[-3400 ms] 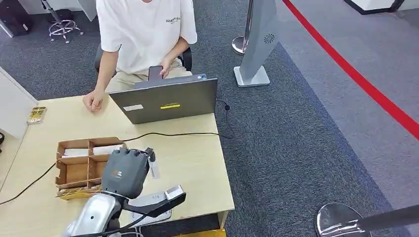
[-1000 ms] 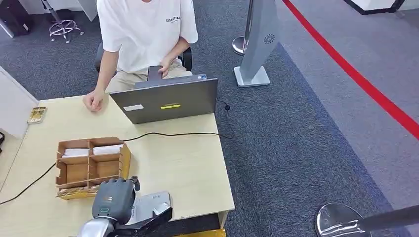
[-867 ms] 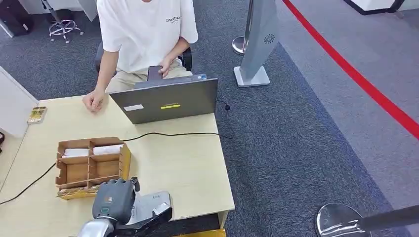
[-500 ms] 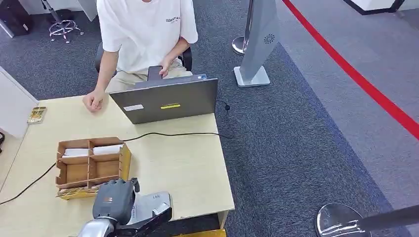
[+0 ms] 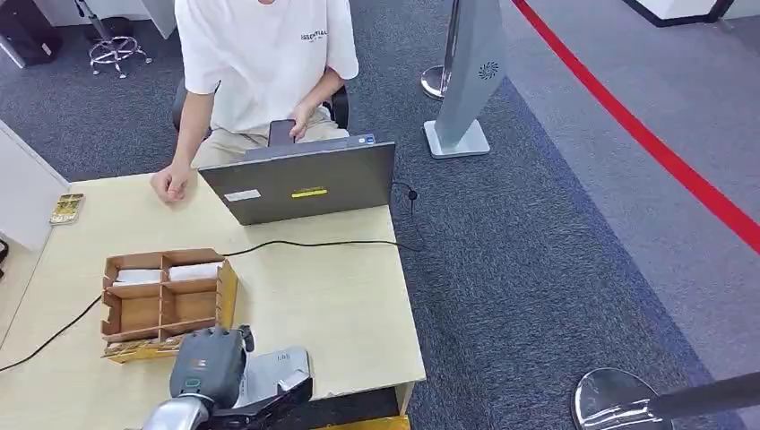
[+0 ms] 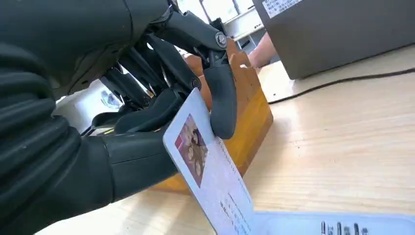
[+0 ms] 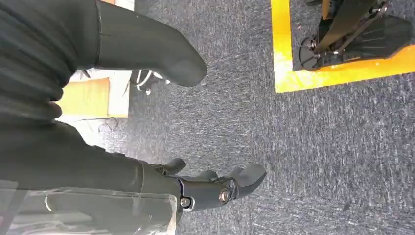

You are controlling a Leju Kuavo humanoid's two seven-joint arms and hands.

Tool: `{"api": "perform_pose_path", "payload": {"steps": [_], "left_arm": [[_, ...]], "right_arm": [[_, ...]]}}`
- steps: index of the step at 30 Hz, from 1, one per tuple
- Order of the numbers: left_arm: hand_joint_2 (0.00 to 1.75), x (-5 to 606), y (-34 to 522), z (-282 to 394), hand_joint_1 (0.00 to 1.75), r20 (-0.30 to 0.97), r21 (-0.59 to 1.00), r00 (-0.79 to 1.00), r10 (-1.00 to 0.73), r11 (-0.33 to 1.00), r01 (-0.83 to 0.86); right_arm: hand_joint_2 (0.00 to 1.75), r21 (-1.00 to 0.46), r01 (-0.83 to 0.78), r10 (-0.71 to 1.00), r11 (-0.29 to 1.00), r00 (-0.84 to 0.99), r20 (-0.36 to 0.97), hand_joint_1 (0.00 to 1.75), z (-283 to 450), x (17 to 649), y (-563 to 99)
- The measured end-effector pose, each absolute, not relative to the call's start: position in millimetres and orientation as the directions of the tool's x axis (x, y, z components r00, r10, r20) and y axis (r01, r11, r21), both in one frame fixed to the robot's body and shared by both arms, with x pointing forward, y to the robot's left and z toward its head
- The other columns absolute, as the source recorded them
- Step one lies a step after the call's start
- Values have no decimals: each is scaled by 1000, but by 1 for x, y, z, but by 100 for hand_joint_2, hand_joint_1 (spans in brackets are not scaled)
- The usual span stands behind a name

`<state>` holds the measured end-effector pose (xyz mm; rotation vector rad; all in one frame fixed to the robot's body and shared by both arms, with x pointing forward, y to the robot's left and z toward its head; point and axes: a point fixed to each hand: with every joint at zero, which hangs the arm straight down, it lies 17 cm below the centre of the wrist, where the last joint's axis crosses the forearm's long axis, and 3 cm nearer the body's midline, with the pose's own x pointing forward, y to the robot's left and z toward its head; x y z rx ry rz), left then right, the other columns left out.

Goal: Pass the card to the sensor for recognition and then transmit it.

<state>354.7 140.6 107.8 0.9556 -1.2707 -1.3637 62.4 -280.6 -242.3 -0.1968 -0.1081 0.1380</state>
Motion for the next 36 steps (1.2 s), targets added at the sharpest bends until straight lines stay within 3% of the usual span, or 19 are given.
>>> {"api": "perform_pose_path", "payload": {"steps": [28,36], "left_arm": [[175,350,142,91,175,71,981,-177,-982,36,191],[175,378,162,169,175,43,999,-121,-992,46,-21]], "right_arm": [[175,-211,-152,175,966,980,97,0,-242,62,-283],[175,-200,-125,147,972,984,102,0,-242,62,-280]]}}
